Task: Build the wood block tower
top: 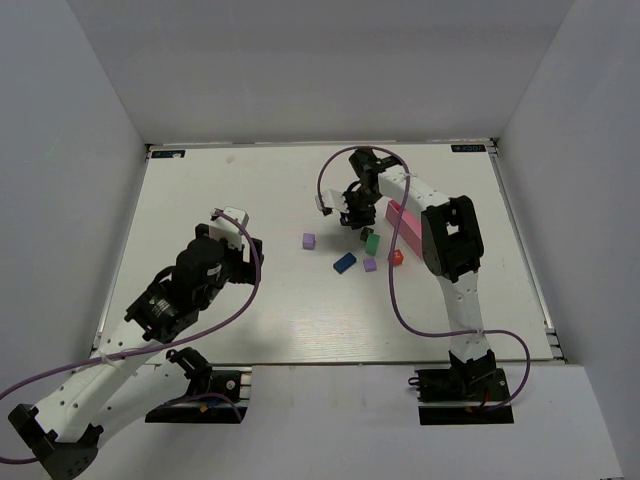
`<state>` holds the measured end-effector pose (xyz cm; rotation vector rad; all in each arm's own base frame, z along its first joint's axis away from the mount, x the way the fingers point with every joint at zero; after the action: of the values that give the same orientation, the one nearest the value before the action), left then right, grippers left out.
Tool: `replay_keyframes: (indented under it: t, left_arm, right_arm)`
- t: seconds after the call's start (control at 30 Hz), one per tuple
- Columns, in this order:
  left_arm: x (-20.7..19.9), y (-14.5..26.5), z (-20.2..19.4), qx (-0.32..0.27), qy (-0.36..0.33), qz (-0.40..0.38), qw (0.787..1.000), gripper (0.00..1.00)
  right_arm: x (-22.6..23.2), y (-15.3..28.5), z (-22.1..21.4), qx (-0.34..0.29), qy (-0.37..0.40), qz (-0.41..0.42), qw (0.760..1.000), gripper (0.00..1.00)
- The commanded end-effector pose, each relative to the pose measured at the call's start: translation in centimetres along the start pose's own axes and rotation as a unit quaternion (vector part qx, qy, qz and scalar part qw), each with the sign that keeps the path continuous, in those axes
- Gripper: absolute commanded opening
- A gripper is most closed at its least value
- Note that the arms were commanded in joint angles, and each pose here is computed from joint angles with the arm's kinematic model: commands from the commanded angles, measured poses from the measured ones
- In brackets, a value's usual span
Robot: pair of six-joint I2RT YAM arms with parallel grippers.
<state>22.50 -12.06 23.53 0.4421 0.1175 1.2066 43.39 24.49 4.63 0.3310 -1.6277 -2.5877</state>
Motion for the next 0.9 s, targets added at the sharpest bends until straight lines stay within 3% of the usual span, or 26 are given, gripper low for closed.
replay_keyframes:
  t: [0.0, 0.17, 0.4, 0.63, 0.87]
  left_arm:
    - [-0.1, 0.0, -0.1, -0.001, 0.003, -0.003, 1.0, 0.92]
    - [-0.1, 0.0, -0.1, -0.001, 0.003, -0.003, 1.0, 0.92]
    - [-0.1, 0.0, -0.1, -0.001, 0.003, -0.003, 1.0, 0.92]
    - [0.2, -0.1, -0.1, 0.0, 0.004, 0.001, 1.0, 0.92]
    - [0.2, -0.1, -0.1, 0.0, 0.004, 0.001, 1.0, 0.92]
  right_arm:
    - [-0.6, 1.1, -0.1, 0.002, -0.004, -0.01, 1.0, 0.54]
    - [-0.5, 0.9, -0.2, 0.001, -0.007, -0.009, 1.0, 0.54]
    - [-0.4, 0.7, -0.1, -0.006, -0.01, -0.004, 1.0, 0.41]
    - [-0.1, 1.6, 1.0, -0.022, -0.009, -0.001, 1.0, 0.22]
    - [2.1, 2.9, 4.0, -0.073, -0.02, 0.011, 0.997, 0.2]
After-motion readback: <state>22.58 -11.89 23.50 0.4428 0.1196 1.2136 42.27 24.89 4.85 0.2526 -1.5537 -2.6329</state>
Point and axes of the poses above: each gripper's point midway between its finger pads, its own y axis back along the fingers, its own x axis along the line the jaws close on, z = x × y, the point moved 1 cm from there along y, back along the fingers, and after that the axes turned 8 degrees about -y, right-handed, at the moved point
